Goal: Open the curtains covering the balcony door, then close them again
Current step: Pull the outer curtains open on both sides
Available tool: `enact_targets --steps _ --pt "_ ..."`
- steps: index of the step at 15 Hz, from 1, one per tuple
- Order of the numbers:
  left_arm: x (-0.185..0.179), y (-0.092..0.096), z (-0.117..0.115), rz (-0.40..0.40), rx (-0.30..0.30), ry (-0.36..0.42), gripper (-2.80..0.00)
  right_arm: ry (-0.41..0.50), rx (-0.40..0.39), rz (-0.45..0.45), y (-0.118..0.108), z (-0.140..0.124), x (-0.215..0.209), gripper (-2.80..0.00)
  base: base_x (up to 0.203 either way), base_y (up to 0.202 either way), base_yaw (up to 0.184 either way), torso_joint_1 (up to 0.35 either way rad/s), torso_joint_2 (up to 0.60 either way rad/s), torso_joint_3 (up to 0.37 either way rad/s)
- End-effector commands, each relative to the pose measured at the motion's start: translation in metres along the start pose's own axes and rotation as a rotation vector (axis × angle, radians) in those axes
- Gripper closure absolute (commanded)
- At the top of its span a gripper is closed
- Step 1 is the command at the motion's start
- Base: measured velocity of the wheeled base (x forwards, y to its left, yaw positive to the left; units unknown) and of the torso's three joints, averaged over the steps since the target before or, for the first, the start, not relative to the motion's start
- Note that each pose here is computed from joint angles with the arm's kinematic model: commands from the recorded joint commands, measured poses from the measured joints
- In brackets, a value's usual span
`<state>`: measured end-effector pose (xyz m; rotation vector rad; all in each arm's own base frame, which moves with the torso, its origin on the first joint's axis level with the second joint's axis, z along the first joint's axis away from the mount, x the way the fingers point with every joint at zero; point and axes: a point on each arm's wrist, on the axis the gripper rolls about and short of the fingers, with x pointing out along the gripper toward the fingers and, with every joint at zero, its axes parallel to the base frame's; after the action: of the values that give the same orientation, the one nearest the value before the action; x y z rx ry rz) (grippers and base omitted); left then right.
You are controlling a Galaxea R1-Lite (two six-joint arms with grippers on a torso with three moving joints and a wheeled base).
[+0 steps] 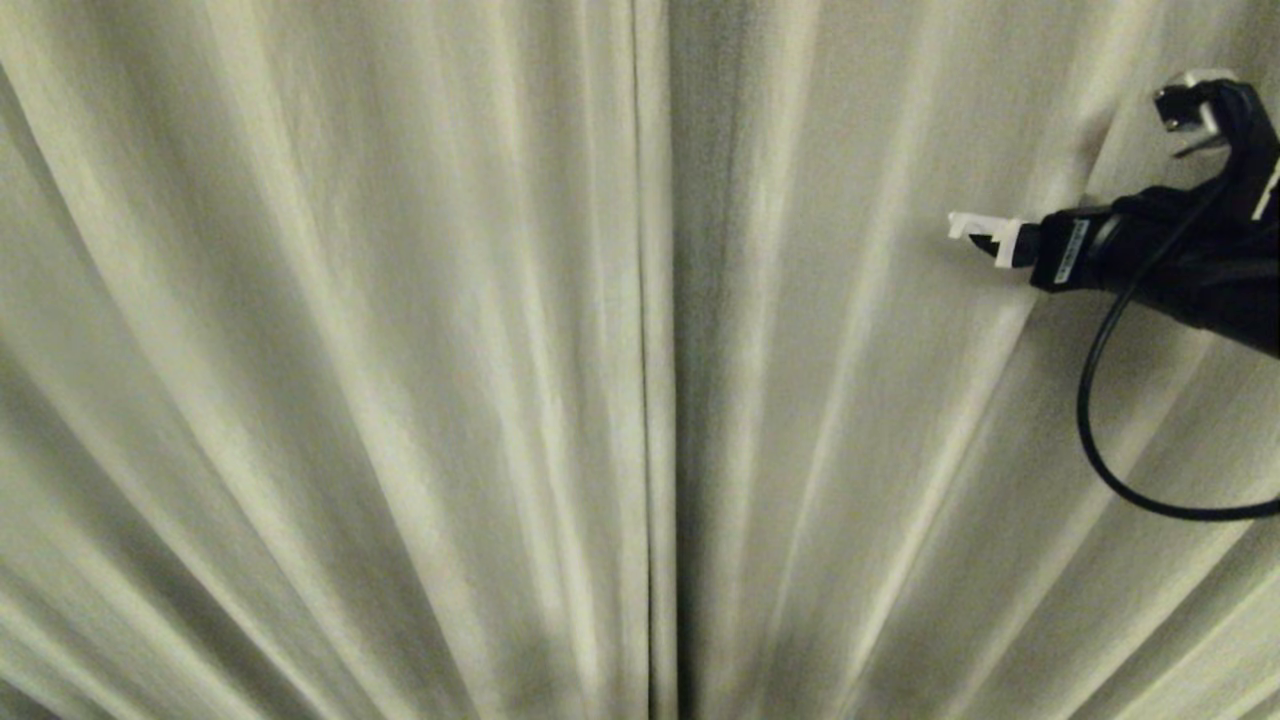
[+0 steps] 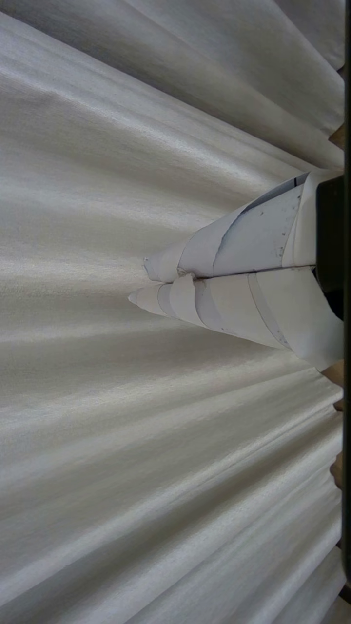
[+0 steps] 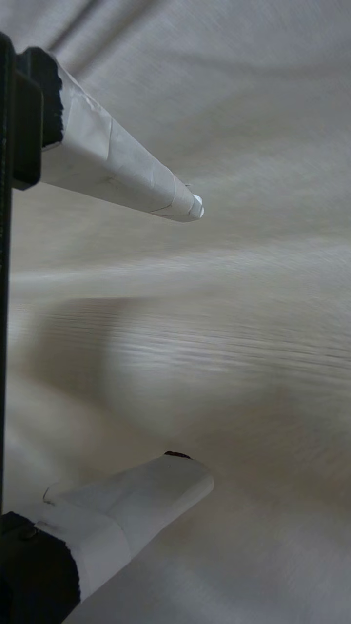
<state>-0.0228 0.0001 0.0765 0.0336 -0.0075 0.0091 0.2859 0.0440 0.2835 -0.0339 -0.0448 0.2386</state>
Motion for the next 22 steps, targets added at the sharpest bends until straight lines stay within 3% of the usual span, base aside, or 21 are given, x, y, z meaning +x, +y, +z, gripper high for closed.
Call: enact_targets --steps 1,6,9,10,19,22 --pt "0.000 0.000 0.000 0.000 0.000 -0.001 0.00 0.002 0.007 -0.001 -0.003 -0.014 0.028 -2.80 0.000 0.000 0.000 0.000 0.00 0.000" --pt "0.000 0.000 0.000 0.000 0.000 0.000 0.00 -0.119 0.029 -0.008 -0.007 -0.025 0.055 -2.80 0.000 0.000 0.000 0.000 0.00 0.000" --pt "0.000 0.000 0.000 0.000 0.000 -0.001 0.00 -0.122 0.045 -0.007 -0.007 -0.032 0.061 -2.80 0.000 0.000 0.000 0.000 0.00 0.000" --pt "0.000 0.000 0.000 0.000 0.000 -0.001 0.00 -0.123 0.048 -0.006 -0.007 -0.032 0.061 0.00 0.000 0.000 0.000 0.000 0.00 0.000" --pt "0.000 0.000 0.000 0.000 0.000 -0.001 0.00 -0.219 0.085 -0.005 -0.009 -0.006 0.069 0.00 0.000 0.000 0.000 0.000 0.00 0.000" --pt "0.000 0.000 0.000 0.000 0.000 0.000 0.00 -0.247 0.081 -0.030 -0.020 0.000 0.073 0.00 0.000 0.000 0.000 0.000 0.00 0.000"
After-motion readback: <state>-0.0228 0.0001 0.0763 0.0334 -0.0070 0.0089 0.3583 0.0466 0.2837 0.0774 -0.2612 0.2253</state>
